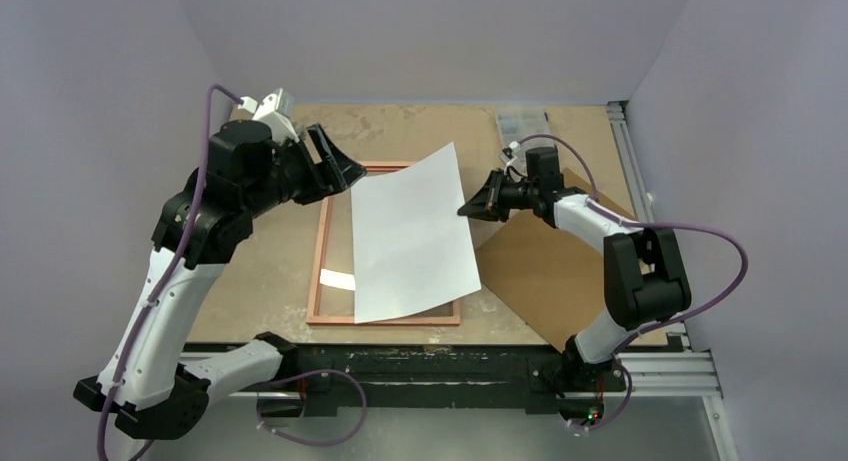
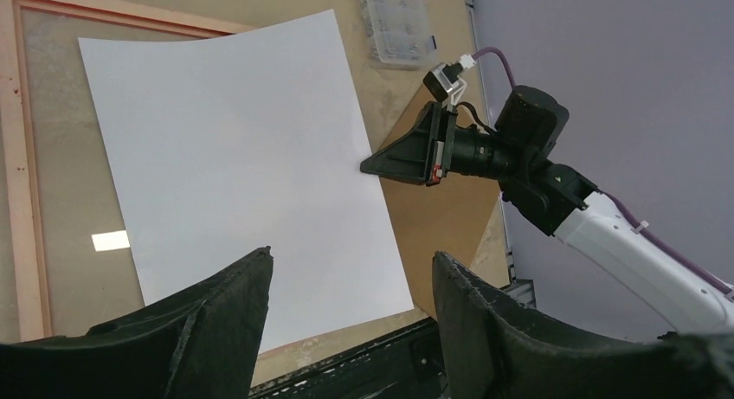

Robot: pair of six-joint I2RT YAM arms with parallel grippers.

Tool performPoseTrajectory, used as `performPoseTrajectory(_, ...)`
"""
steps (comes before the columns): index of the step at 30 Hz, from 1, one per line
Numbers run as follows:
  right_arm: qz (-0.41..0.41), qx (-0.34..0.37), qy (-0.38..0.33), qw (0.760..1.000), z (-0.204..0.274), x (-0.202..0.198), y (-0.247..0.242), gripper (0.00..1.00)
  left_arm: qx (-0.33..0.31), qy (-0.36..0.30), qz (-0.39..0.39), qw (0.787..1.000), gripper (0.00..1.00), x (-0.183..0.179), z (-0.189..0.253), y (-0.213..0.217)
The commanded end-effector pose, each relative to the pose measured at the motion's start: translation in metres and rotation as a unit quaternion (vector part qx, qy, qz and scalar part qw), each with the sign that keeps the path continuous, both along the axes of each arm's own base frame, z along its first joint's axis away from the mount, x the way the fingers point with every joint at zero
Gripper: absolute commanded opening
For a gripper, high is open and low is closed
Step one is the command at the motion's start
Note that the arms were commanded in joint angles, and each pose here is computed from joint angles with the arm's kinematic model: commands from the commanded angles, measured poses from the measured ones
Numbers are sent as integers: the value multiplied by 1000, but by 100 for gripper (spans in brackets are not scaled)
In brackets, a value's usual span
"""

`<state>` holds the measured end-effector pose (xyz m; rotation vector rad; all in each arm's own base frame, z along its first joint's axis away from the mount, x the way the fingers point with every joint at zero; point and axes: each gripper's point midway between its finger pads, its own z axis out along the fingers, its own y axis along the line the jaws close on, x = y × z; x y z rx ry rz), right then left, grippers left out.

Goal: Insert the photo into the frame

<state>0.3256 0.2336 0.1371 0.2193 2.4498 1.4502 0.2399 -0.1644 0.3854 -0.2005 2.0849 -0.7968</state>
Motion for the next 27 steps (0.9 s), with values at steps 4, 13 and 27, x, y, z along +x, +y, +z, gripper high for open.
performPoseTrajectory(4, 0, 8, -32, 999, 11, 6, 3, 0, -9, 41, -21, 999, 66, 5, -35, -14)
performPoseTrajectory(13, 27, 1, 30, 999, -58, -52, -8, 12, -9, 66, -26, 997, 66, 9, -62, -20)
performPoseTrajectory(27, 12, 76, 47, 996, -70, -53, 4, 27, 2, 77, -27, 997, 66, 12, -77, -21)
